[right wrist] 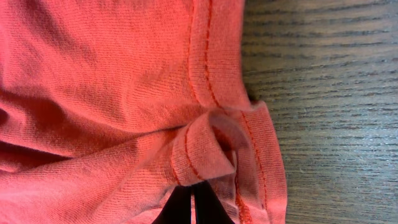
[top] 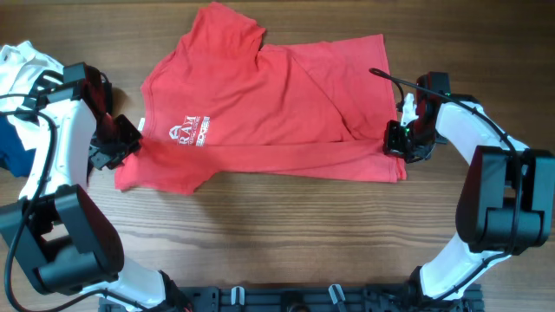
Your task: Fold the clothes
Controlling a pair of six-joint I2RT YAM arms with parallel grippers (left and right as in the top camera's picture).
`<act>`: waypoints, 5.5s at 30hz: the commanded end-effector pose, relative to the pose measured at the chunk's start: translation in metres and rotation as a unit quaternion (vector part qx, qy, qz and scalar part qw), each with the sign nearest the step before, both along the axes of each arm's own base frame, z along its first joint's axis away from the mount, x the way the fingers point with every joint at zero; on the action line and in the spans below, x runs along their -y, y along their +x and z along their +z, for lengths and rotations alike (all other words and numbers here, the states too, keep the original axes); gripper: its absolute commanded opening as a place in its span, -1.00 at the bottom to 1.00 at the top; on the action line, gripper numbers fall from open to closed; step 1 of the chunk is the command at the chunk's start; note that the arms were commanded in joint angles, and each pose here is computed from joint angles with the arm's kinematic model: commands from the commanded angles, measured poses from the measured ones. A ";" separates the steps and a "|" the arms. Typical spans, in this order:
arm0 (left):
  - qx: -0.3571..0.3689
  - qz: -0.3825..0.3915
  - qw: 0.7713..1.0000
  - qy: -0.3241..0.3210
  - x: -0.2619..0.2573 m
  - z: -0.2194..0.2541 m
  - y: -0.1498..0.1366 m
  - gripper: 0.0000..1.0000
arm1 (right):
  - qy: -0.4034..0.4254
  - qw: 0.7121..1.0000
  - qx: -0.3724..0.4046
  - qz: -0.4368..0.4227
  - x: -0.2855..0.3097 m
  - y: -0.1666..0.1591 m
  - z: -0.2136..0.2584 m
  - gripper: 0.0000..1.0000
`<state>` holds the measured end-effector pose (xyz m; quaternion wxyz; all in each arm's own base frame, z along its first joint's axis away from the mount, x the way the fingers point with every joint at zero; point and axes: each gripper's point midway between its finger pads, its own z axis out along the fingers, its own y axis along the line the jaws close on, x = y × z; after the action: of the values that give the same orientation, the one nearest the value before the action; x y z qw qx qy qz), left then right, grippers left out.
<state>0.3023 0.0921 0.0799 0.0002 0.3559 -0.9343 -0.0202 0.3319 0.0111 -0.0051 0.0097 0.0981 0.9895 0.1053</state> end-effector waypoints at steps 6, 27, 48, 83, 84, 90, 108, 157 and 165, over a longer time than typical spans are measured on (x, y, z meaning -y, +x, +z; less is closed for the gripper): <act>-0.007 0.001 0.998 0.058 -0.018 -0.039 -0.006 0.14 | -0.025 0.997 -0.064 0.016 0.007 -0.030 -0.029 -0.91; 0.016 0.001 0.999 0.042 -0.015 -0.059 0.009 -0.92 | -0.025 0.997 -0.063 0.026 0.007 -0.031 -0.029 -0.92; 0.048 -0.003 0.996 0.069 -0.026 -0.058 0.024 -0.32 | -0.039 0.997 -0.068 0.027 0.012 -0.033 -0.030 -0.91; -0.031 -0.288 0.956 0.034 0.138 -0.063 -0.040 0.04 | -0.056 0.995 -0.078 0.023 0.017 -0.037 -0.030 -0.92; -0.033 -0.288 0.956 0.034 0.138 -0.068 -0.040 0.05 | -0.056 0.995 -0.078 0.023 0.017 -0.037 -0.030 -0.91; -0.052 -0.289 0.955 0.040 0.136 -0.092 -0.038 0.02 | -0.056 0.995 -0.079 0.023 0.017 -0.038 -0.030 -0.91; 0.162 -0.235 0.945 0.162 0.120 0.018 0.081 -0.78 | -0.060 0.995 -0.080 0.015 0.019 -0.037 -0.030 -0.92; 0.056 -0.271 0.960 0.035 0.150 -0.066 0.013 -0.92 | -0.066 0.997 -0.027 -0.003 0.021 -0.012 0.018 -0.84; 0.138 -0.263 0.953 0.061 0.151 -0.013 0.048 -0.92 | -0.062 0.997 -0.047 0.004 0.020 -0.023 0.020 -0.85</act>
<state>0.3196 -0.0620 0.0220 -0.0744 0.0903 -0.9929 -0.0198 0.3056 -0.0043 0.0014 -0.0428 0.0936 0.9936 0.0469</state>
